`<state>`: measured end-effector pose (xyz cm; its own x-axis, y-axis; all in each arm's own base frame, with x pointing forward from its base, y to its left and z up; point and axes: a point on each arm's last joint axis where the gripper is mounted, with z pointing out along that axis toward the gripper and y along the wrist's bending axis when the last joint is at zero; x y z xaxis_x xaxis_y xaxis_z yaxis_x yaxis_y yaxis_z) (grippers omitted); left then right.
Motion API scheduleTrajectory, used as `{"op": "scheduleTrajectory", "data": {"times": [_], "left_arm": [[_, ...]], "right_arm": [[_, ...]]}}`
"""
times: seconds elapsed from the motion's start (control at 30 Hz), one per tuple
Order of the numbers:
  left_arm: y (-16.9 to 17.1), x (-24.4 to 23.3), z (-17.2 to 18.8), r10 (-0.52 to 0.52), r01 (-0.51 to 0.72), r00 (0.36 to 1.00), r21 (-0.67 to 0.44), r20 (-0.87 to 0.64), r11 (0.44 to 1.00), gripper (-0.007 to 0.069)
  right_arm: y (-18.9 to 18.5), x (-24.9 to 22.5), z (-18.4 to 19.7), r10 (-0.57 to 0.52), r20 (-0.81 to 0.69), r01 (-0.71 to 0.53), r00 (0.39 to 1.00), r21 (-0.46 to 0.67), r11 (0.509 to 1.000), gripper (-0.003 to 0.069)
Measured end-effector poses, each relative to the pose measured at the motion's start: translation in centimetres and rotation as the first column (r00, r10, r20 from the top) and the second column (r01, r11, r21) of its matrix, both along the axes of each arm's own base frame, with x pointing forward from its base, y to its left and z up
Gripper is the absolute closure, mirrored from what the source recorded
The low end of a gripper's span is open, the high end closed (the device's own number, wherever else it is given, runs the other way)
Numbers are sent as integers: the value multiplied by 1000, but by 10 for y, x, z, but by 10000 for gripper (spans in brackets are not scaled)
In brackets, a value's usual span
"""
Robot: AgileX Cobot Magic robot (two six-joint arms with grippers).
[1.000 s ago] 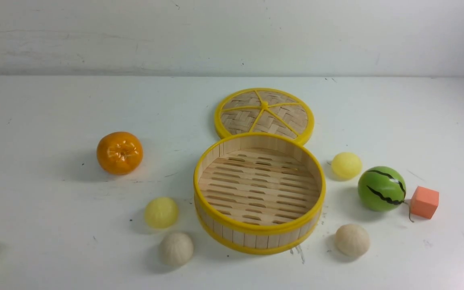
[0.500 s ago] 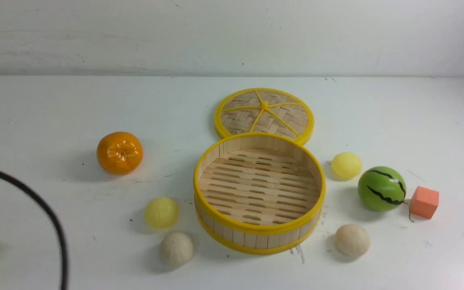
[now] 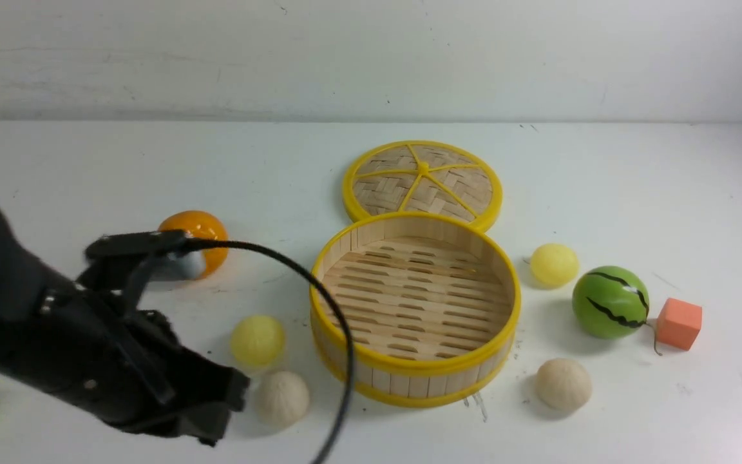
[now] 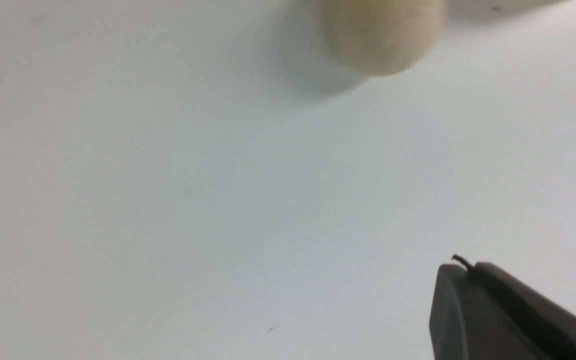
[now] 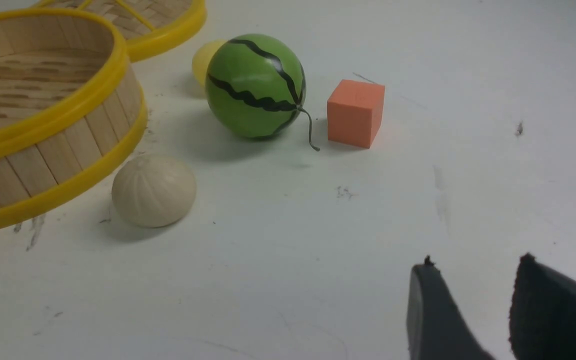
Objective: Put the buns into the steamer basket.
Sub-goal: Use the left arm to grab a steamed stuffed bun
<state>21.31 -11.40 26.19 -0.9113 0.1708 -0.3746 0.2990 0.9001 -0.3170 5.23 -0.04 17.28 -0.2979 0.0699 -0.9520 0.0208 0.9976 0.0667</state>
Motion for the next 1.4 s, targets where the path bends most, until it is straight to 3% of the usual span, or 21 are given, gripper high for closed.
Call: {"op": "scheduleTrajectory", "data": {"times": [0.13, 0.37, 0.47, 0.63, 0.8, 1.27, 1.37, 1.4], "left_arm": [[-45, 6, 6, -91, 89, 995, 69, 34, 994, 638], [-58, 58, -21, -51, 54, 999, 230, -17, 972, 616], [-57, 76, -32, -33, 46, 998, 256, -55, 966, 559], [-55, 99, -43, -50, 75, 993, 258, -103, 963, 391], [-58, 99, -44, -88, 112, 990, 230, -110, 967, 326], [-62, 111, -74, -102, 131, 988, 263, -119, 956, 393], [-62, 112, -76, -102, 131, 987, 264, -122, 956, 433], [-62, 111, -75, -102, 132, 987, 265, -124, 955, 477]], "right_arm": [[0, 0, 0, 0, 0, 0, 1000, 0, 1000, 420], [0, 0, 0, 0, 0, 0, 1000, 0, 1000, 420], [0, 0, 0, 0, 0, 0, 1000, 0, 1000, 420], [0, 0, 0, 0, 0, 0, 1000, 1, 1000, 420], [0, 0, 0, -1, 0, 1, 1000, 2, 1000, 420], [0, 0, 0, -1, 0, 1, 1000, 2, 1000, 420], [0, 0, 0, -1, 0, 1, 1000, 2, 1000, 420], [0, 0, 0, -1, 0, 1, 1000, 2, 1000, 420]]}}
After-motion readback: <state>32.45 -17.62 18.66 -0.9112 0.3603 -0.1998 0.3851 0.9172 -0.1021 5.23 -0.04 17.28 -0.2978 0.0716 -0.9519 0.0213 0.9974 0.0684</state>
